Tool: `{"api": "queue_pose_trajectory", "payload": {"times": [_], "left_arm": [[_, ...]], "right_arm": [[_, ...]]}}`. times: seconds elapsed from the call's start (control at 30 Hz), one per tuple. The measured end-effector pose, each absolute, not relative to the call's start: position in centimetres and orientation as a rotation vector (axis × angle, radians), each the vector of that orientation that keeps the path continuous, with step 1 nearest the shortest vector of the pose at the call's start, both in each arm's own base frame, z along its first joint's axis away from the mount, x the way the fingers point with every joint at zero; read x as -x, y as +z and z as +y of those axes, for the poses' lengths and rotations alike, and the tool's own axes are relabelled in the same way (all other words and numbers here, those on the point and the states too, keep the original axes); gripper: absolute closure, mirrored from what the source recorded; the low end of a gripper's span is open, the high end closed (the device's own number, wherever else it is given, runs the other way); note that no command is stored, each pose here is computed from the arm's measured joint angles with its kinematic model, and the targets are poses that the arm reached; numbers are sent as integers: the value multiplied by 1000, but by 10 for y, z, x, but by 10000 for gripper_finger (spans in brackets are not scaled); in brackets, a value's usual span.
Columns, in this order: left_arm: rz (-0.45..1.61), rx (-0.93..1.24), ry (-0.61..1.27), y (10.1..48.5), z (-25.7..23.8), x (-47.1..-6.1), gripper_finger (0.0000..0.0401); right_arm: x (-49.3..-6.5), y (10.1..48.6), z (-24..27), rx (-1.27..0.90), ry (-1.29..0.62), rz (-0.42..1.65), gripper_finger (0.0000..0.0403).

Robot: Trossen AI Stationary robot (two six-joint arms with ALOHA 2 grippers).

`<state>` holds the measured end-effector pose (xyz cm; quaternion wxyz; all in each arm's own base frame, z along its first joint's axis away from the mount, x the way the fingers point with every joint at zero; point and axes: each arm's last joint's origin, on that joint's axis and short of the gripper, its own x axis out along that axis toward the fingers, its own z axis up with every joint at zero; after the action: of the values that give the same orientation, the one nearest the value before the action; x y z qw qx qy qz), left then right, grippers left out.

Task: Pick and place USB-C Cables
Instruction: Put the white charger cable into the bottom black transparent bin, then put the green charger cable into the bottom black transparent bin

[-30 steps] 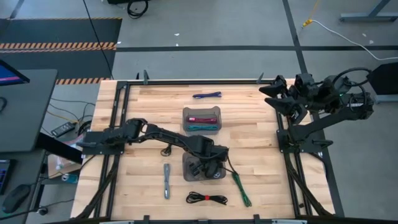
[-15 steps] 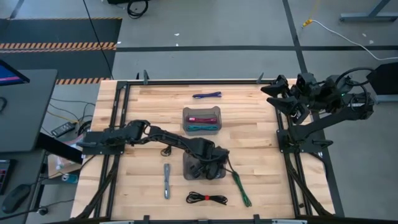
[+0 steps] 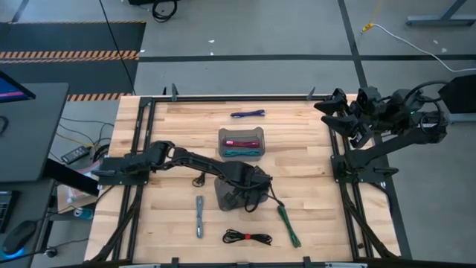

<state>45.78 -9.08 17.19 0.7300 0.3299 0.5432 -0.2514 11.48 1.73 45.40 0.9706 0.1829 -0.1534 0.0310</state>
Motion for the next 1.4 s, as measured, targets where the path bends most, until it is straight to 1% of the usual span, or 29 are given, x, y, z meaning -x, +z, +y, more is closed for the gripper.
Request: {"api": "queue_pose_trajectory", "payload": {"times": [0.1, 0.23, 0.3, 0.43, 0.53, 0.63, 0.73, 1.03, 1.27, 1.4], "left_arm": [[1168, -731, -524, 187, -91, -456, 353], [1214, -640, -451, 196, -88, -449, 353], [1282, -558, -396, 195, -85, -445, 353], [1346, -378, -252, 195, -77, -442, 353], [1351, -231, -146, 195, -72, -443, 353], [1363, -49, -104, 197, -67, -444, 353], [1363, 63, -42, 197, -63, -445, 353], [1359, 149, 26, 198, -60, -446, 352], [1335, 123, -1, 198, -60, -449, 293], [1334, 123, -1, 198, -60, -449, 274]], "right_arm": [[-115, 454, 17, -368, 62, -310, 155], [-115, 454, 17, -370, 62, -308, 155], [-115, 454, 17, -370, 62, -307, 155], [-115, 453, 17, -367, 62, -304, 155], [-115, 453, 17, -361, 60, -301, 155], [-115, 453, 17, -358, 59, -298, 155], [-115, 453, 17, -358, 60, -298, 155], [-115, 453, 18, -354, 85, -295, 155], [-115, 453, 19, -350, 107, -292, 155], [-115, 453, 19, -351, 107, -293, 155]]}}
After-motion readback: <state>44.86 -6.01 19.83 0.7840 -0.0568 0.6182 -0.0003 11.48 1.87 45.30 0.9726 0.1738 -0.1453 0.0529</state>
